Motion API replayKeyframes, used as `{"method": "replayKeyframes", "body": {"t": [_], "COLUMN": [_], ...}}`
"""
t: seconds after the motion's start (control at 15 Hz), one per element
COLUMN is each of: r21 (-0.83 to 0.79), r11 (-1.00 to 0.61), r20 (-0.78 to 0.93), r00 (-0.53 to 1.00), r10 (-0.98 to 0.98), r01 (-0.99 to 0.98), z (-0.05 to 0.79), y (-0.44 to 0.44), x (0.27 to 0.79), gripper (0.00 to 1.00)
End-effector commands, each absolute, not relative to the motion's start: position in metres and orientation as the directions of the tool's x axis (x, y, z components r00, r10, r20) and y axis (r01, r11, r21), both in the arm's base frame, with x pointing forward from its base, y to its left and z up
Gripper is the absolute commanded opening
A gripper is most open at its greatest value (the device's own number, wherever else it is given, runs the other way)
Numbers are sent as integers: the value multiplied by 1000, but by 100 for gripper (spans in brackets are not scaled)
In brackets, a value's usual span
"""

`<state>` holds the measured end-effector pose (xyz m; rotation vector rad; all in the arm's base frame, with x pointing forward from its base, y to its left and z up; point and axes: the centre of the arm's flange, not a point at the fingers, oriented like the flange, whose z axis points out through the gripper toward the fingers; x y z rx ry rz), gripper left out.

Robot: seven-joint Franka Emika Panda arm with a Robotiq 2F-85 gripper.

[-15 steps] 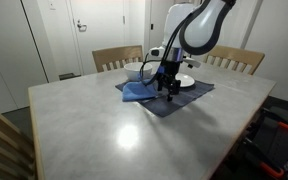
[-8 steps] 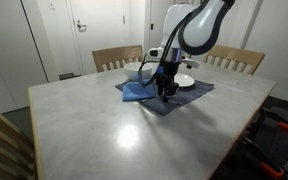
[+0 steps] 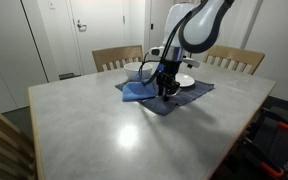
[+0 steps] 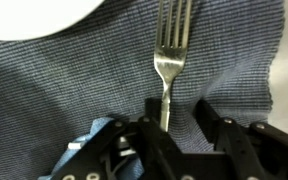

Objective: Place the fork on the white plate

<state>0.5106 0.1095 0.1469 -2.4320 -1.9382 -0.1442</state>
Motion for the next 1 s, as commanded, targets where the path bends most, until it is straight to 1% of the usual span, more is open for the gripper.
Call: {"method": "replayKeyframes", "body": {"t": [0.0, 0.13, 0.2, 0.27, 0.4, 0.47, 0.53, 0.6, 0.73, 0.8, 0.87, 0.93], "r21": [27, 24, 22, 19, 16, 15, 15, 14, 13, 13, 12, 12], "r11": [-188, -173, -164, -158, -148, -143, -140, -138, -138, -139, -143, -148], "r20": [119, 123, 127, 131, 137, 139, 140, 140, 138, 137, 132, 128], "r00": [184, 169, 160, 154, 144, 140, 136, 134, 134, 136, 140, 145], "r10": [976, 978, 979, 979, 980, 980, 981, 981, 981, 981, 981, 981], "r01": [982, 985, 986, 987, 989, 990, 990, 990, 990, 990, 990, 989], "z": [155, 157, 156, 156, 155, 154, 154, 153, 154, 154, 155, 157], "y": [96, 93, 92, 90, 88, 87, 85, 84, 81, 80, 76, 73], "x": [505, 506, 507, 509, 510, 511, 511, 511, 510, 510, 510, 509], "gripper": [80, 93, 98, 100, 100, 94, 84, 71, 57, 50, 46, 45]}}
